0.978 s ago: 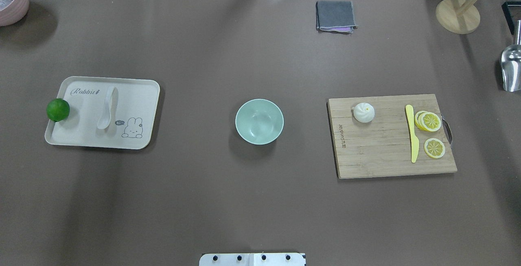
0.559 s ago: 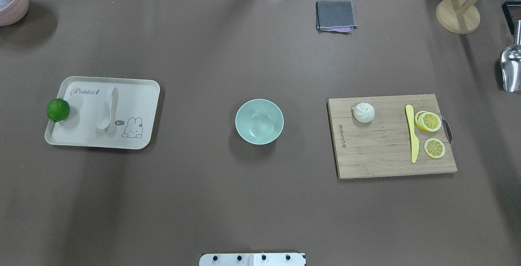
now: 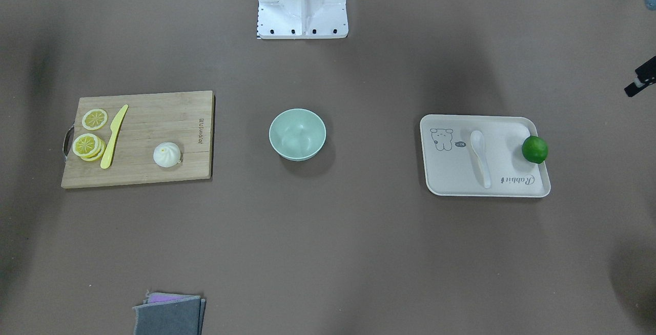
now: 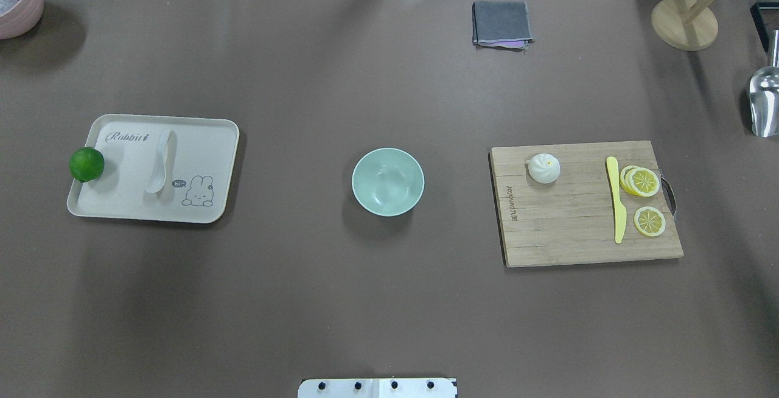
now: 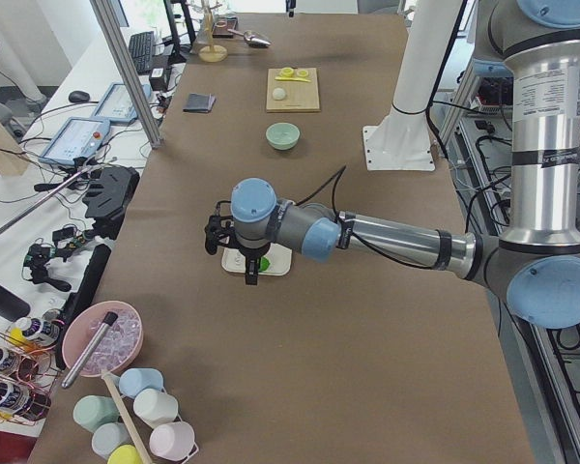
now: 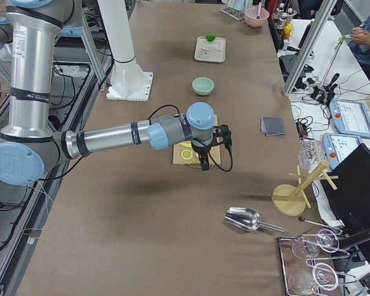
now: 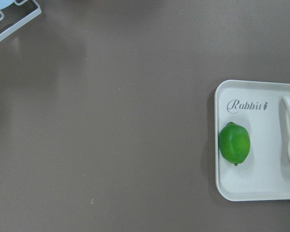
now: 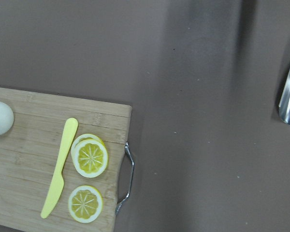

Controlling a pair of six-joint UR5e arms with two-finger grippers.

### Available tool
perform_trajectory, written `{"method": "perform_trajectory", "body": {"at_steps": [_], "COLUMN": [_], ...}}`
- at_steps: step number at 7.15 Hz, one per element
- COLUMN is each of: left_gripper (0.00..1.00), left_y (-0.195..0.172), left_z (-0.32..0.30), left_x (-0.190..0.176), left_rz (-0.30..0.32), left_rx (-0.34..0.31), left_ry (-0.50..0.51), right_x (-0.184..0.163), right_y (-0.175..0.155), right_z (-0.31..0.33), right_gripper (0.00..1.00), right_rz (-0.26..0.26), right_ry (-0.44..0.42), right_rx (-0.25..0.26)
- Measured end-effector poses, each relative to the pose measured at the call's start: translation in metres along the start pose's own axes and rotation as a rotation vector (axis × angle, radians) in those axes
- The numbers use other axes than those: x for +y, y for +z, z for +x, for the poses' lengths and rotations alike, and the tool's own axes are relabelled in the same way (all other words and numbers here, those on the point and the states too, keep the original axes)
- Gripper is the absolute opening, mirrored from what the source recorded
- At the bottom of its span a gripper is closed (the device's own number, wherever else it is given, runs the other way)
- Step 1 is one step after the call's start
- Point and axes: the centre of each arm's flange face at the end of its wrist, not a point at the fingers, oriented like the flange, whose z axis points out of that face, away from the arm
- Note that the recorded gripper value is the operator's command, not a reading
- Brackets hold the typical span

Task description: Put spoon and bun in bowl

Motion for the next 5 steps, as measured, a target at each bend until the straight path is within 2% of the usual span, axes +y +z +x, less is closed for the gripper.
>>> {"method": "perform_trajectory", "body": {"at_steps": [3,5], "left_gripper": [0.9,0.85], "left_y": [0.095,0.144], "left_z": [0.146,0.198], "left_x": [-0.035,-0.047], "left_rz": [-0.053,-0.08], "left_rx": [-0.064,-0.092], "left_ry": [-0.003,0.008], "right_x": [-0.032,-0.042], "right_y": [0.04,0.072], "right_z": [-0.094,-0.151], "right_gripper": [0.94,0.94], "right_rz": [-0.021,-0.017], "right_ry": [0.018,0.016], "right_rx": [0.032,0.048]}}
